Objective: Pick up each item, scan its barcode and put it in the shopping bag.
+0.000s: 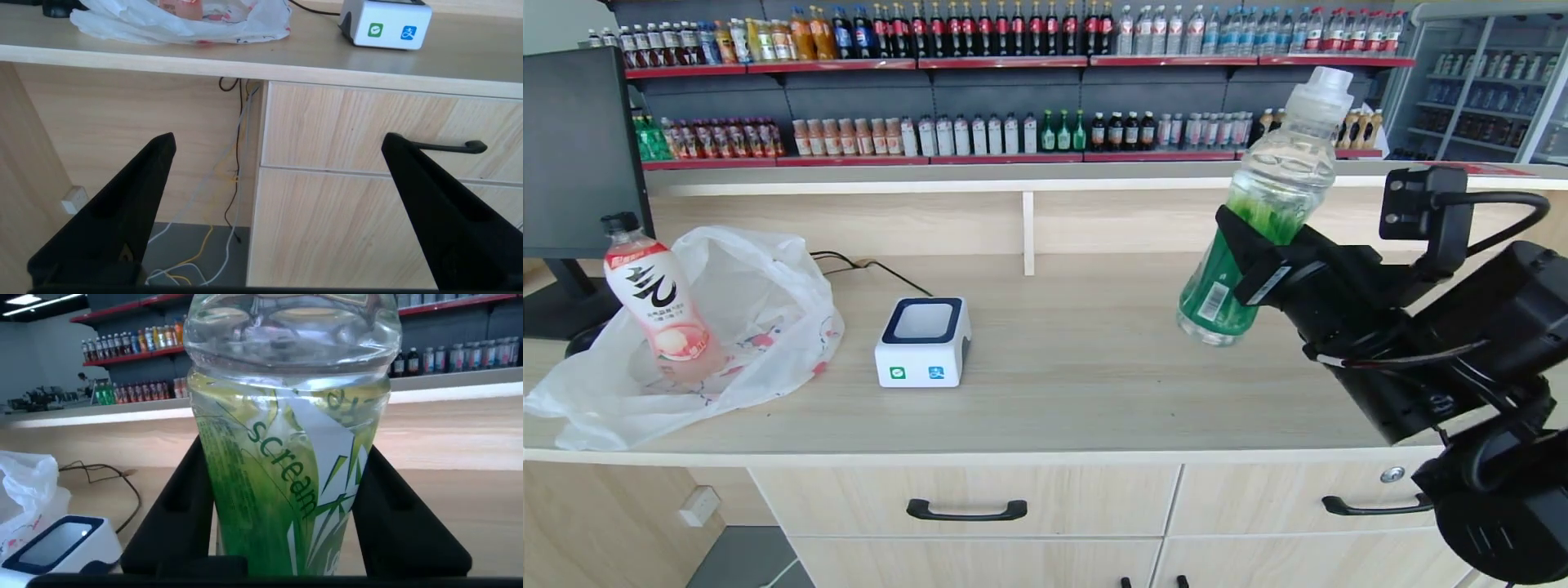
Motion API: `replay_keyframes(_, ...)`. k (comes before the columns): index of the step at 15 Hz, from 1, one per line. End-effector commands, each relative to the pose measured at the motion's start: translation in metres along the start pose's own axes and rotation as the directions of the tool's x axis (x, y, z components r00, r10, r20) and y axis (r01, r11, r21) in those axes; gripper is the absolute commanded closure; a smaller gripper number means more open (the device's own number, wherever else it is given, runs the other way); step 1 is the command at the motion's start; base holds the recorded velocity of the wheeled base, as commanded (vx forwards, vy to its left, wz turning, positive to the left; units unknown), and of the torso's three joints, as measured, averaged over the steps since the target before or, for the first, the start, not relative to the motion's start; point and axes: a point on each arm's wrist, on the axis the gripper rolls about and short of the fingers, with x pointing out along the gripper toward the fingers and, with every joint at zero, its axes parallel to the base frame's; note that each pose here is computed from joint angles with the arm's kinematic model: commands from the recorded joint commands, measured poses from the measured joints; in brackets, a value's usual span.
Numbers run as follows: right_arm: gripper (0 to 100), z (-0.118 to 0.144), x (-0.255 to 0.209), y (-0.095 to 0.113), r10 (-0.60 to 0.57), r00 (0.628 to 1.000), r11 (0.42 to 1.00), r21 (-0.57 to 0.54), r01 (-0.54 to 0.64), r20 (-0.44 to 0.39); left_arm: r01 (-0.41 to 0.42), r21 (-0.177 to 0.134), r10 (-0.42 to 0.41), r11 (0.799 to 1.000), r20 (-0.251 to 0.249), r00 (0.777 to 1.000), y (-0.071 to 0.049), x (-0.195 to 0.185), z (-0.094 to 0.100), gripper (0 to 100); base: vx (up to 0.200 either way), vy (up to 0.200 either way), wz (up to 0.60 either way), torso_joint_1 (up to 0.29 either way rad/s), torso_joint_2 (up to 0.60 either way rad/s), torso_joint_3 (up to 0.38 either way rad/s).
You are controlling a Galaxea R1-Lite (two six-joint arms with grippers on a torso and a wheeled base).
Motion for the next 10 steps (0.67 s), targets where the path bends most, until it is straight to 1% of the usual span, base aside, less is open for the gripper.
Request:
replay_keyframes(1,100,0.006,-0.02,0.018,0.073,0.997,0.997,-0.011,-0.073,-0.001,-0.002,0.0,0.002,1.0,0.001,1.0,0.0,0.0,0.0,0,0.0,0.0,0.0,0.0,0.0,0.0)
replay_keyframes(3,100,0.011,-0.024,0.029,0.109,0.994,0.994,-0.024,-0.109,0.017,-0.002,0.0,0.002,1.0,0.001,1.0,0.0,0.0,0.0,0,0.0,0.0,0.0,0.0,0.0,0.0)
replay_keyframes(5,100,0.018,-0.034,0.046,0.153,0.988,0.988,-0.013,-0.153,0.025,-0.001,0.0,0.001,1.0,0.001,1.0,0.0,0.0,0.0,0,0.0,0.0,0.0,0.0,0.0,0.0)
replay_keyframes(8,100,0.035,-0.052,0.073,0.152,0.987,0.988,-0.005,-0.152,0.047,0.001,0.0,-0.001,1.0,0.001,1.0,0.0,0.0,0.0,0,0.0,0.0,0.0,0.0,0.0,0.0)
replay_keyframes(10,100,0.043,-0.062,0.094,0.161,0.986,0.987,0.022,-0.162,0.052,-0.001,0.0,0.001,1.0,0.001,1.0,0.0,0.0,0.0,0,0.0,0.0,0.0,0.0,0.0,0.0)
